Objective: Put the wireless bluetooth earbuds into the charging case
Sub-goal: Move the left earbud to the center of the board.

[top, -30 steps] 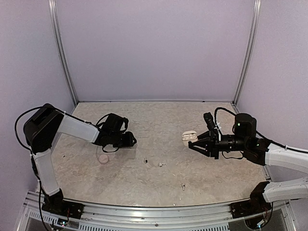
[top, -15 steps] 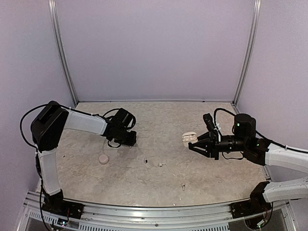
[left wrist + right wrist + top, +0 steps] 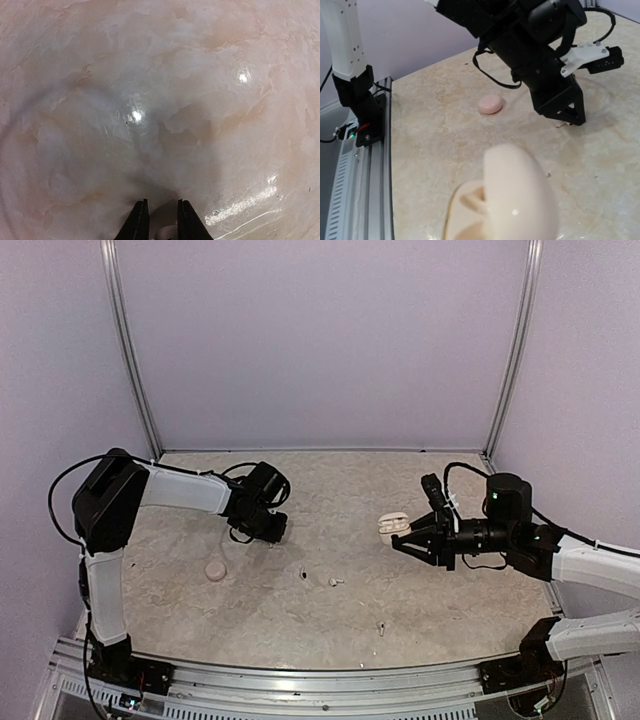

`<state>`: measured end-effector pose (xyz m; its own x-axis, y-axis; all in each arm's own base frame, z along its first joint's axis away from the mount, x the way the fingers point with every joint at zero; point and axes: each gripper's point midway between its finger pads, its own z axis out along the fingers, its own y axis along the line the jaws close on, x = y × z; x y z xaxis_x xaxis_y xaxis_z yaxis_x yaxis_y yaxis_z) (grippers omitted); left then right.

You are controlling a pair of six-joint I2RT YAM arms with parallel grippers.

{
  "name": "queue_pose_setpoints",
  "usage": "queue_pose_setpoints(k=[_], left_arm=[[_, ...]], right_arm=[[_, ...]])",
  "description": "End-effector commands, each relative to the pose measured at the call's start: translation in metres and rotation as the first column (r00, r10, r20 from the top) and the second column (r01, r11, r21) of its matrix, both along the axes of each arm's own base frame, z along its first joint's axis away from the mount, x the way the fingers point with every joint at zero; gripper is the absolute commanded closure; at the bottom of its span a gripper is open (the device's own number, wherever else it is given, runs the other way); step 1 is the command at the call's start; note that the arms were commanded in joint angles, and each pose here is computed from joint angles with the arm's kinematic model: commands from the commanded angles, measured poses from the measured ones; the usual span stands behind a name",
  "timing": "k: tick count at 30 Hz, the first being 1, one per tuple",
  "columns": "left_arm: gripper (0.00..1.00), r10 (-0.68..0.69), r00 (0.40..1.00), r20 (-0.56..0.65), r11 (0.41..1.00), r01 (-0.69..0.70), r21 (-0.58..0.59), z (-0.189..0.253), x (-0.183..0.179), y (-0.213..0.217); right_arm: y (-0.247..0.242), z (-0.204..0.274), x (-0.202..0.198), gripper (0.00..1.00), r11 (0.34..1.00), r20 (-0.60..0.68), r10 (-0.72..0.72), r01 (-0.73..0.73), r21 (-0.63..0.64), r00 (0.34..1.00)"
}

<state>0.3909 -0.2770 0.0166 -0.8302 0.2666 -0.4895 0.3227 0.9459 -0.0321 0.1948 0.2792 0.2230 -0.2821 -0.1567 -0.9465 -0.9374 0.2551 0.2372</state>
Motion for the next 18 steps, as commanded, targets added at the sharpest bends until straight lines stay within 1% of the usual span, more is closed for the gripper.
queue_pose_setpoints(k=[1,7,11,18], left_arm=[[0.80,-0.032,0.982,-0.188,0.993,0.052,0.107,-0.044,-0.045,0.018],[0.86,-0.086,0.970,-0.227,0.990,0.108,0.086,-0.040,-0.076,0.012],[0.86,-0.120,0.958,-0.260,0.986,0.145,0.080,-0.041,-0.104,0.008],[0.86,-0.181,0.916,-0.358,0.974,0.218,0.067,-0.049,-0.170,0.009]], right_arm=[[0.000,0.016,0.005,0.88,1.000,0.038,-0.006,0.006,0.020,0.999],[0.001,0.015,0.006,0.88,1.000,0.035,-0.001,0.001,0.018,0.999],[0.002,0.015,0.006,0.88,1.000,0.032,0.005,-0.006,0.020,0.999],[0.003,0.015,0.005,0.88,1.000,0.031,0.013,-0.014,0.021,0.999]])
